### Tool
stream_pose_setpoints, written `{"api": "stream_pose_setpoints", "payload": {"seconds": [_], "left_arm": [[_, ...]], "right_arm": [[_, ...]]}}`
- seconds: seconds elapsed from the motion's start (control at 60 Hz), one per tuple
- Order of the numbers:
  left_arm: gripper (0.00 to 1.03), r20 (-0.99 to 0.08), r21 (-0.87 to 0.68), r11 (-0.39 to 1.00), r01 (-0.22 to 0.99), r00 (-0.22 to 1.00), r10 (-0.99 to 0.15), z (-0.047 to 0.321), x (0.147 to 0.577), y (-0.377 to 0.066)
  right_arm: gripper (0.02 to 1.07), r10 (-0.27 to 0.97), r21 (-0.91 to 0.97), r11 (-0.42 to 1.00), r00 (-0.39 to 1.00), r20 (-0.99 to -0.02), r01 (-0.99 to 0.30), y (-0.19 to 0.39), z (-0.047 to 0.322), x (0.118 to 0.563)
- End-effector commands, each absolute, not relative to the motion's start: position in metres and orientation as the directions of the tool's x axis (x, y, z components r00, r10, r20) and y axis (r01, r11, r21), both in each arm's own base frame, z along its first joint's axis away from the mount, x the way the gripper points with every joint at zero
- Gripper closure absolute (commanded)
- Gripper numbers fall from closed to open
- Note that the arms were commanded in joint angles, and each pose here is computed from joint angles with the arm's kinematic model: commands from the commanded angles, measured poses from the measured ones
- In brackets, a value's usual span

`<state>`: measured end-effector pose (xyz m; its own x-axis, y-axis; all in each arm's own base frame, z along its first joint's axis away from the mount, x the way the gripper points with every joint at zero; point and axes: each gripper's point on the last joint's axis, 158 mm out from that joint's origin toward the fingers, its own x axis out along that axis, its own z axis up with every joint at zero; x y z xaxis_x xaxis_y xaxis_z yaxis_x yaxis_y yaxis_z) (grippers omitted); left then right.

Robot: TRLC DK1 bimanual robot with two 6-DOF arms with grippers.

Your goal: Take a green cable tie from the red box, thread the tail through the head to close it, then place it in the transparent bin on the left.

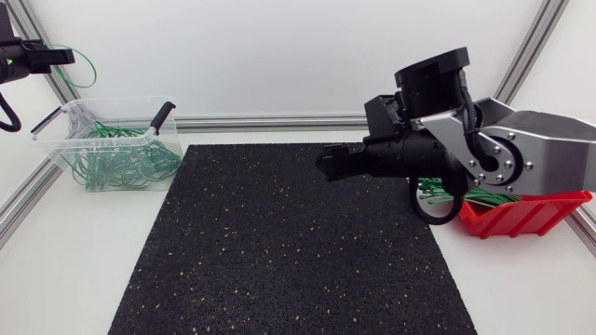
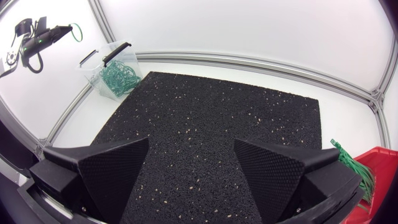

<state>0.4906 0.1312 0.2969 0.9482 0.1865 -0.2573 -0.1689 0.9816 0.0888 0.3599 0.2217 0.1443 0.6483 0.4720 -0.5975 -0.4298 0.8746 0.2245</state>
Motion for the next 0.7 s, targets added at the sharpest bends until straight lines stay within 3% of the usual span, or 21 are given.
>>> {"api": "stream_pose_setpoints", "payload": {"seconds": [0.0,0.067,0.183,0.233,0.283,0.3,0.317,0.683], "left_arm": [[1.00,-0.299,0.056,0.979,-0.194,0.933,0.202,0.289,0.513,0.136],[1.00,-0.363,0.064,0.975,-0.211,0.906,0.219,0.272,0.528,0.137],[0.96,-0.573,0.075,0.976,-0.203,0.792,0.209,0.212,0.550,0.134],[0.52,-0.699,0.081,0.980,-0.183,0.690,0.187,0.175,0.550,0.128],[0.16,-0.756,0.082,0.982,-0.169,0.632,0.172,0.160,0.546,0.122],[0.06,-0.760,0.083,0.983,-0.166,0.627,0.170,0.159,0.545,0.121],[0.02,-0.760,0.083,0.983,-0.163,0.628,0.168,0.159,0.545,0.119],[0.03,-0.661,0.083,0.982,-0.171,0.728,0.182,0.229,0.505,0.107]], "right_arm": [[0.07,0.467,0.204,0.874,0.649,-0.601,-0.441,0.218,0.139,0.352],[0.06,0.469,0.203,0.873,0.649,-0.600,-0.443,0.217,0.139,0.348],[0.07,0.466,0.197,0.875,0.656,-0.594,-0.443,0.212,0.142,0.343],[0.06,0.464,0.195,0.875,0.656,-0.595,-0.443,0.209,0.142,0.339],[0.07,0.463,0.192,0.875,0.657,-0.595,-0.444,0.207,0.143,0.336],[0.07,0.464,0.191,0.875,0.658,-0.594,-0.445,0.207,0.143,0.335],[0.07,0.464,0.191,0.875,0.658,-0.594,-0.445,0.206,0.143,0.334],[0.07,0.410,0.132,0.903,0.730,-0.547,-0.408,0.179,0.167,0.327]]}}
